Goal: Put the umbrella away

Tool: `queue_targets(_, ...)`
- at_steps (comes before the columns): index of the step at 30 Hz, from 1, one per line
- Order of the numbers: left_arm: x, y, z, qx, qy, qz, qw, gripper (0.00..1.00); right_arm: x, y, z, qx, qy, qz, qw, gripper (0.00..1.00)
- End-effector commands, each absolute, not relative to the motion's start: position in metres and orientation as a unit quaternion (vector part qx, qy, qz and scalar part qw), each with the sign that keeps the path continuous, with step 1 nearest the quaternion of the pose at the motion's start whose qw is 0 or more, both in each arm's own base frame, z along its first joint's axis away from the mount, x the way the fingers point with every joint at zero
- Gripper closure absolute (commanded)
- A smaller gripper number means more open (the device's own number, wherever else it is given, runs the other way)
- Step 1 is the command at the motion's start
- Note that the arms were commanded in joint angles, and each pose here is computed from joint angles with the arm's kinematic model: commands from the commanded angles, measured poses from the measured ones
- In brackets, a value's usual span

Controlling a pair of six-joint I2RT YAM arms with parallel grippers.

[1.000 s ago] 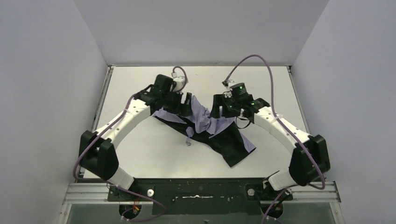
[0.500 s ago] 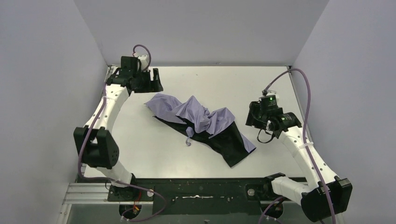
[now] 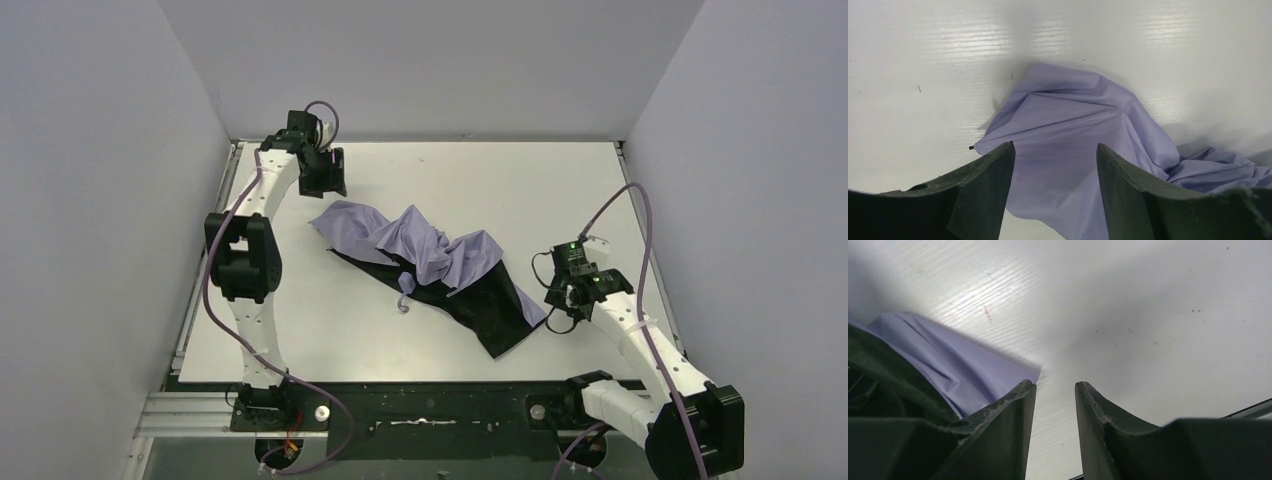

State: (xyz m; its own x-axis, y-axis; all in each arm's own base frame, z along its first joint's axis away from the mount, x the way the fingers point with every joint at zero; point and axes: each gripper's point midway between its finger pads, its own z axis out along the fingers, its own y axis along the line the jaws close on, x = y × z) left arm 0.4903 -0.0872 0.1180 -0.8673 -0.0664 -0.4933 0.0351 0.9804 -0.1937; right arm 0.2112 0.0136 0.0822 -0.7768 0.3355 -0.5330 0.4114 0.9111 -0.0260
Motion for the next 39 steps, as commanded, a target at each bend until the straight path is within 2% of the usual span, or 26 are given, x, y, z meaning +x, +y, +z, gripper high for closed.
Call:
queue_targets(1, 0.499, -0.080, 0.111, -0.026, 0.966, -0.083, 0.245, 0.42, 0.222, 0.001, 0.077, 0.244, 0.920, -0.088, 0.295, 0.66)
queue_targets(3, 0.500, -0.078, 0.102, -0.028, 0.968, -0.076, 0.237, 0.42, 0.225, -0.001, 0.077, 0.253, 0.917, -0.088, 0.294, 0.71)
queue_targets(7, 0.504, -0.060, 0.095, -0.048, 0.971, -0.030, 0.232, 0.43, 0.227, -0.006, 0.072, 0.276, 0.912, -0.084, 0.292, 0.93)
queue_targets(9, 0.509, -0.049, 0.095, -0.064, 0.970, -0.006, 0.234, 0.47, 0.228, -0.006, 0.067, 0.286, 0.912, -0.075, 0.284, 0.98)
queue_targets(15, 0.521, -0.022, 0.099, -0.091, 0.963, 0.039, 0.249, 0.69, 0.227, -0.007, 0.050, 0.310, 0.915, -0.054, 0.251, 1.00)
queue_targets(19, 0.530, -0.011, 0.099, -0.094, 0.962, 0.051, 0.252, 0.95, 0.227, -0.005, 0.045, 0.315, 0.918, -0.038, 0.238, 1.00)
queue_targets(20, 0.530, -0.010, 0.096, -0.091, 0.963, 0.052, 0.247, 0.99, 0.227, -0.004, 0.045, 0.315, 0.919, -0.033, 0.235, 1.00)
queue_targets(32, 0.529, -0.002, 0.052, -0.066, 0.975, 0.079, 0.196, 1.00, 0.212, 0.005, 0.025, 0.321, 0.926, -0.014, 0.200, 1.00)
queue_targets(39, 0.515, -0.028, 0.032, -0.042, 0.988, 0.019, 0.150, 1.00, 0.210, 0.015, 0.024, 0.305, 0.933, 0.011, 0.190, 1.00)
